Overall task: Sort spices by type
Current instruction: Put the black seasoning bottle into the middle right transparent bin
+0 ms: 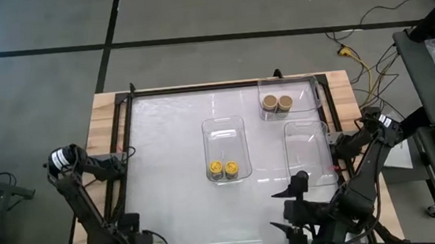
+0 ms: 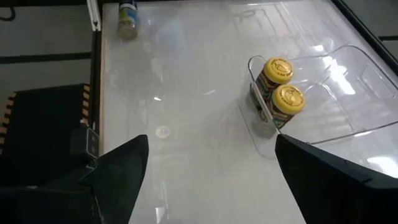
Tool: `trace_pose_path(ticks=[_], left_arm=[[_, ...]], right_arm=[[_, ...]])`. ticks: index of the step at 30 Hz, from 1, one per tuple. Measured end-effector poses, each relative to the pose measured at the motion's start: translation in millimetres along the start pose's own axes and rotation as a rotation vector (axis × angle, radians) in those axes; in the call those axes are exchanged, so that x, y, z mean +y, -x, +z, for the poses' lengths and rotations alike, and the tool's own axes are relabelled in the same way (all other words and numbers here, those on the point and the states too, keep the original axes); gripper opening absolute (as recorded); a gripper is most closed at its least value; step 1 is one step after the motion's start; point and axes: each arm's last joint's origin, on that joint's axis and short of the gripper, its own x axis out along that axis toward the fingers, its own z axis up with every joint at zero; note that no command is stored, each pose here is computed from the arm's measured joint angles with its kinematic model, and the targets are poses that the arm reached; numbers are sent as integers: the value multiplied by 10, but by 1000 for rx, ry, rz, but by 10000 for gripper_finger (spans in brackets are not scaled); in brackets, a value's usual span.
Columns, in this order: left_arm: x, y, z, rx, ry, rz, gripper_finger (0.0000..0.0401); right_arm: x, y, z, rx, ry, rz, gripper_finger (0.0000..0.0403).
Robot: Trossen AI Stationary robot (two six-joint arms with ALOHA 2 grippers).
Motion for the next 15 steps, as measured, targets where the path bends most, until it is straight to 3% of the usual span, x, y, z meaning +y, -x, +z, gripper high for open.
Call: trace_pose_path(ticks=[7, 15], left_arm=[[-88, -108, -55, -40, -91, -85, 275], [15, -299, -87, -37, -42, 0, 274]], right_arm=[[-45, -55, 44, 1, -43, -17, 343], [-101, -124, 102, 1, -81, -36, 336]])
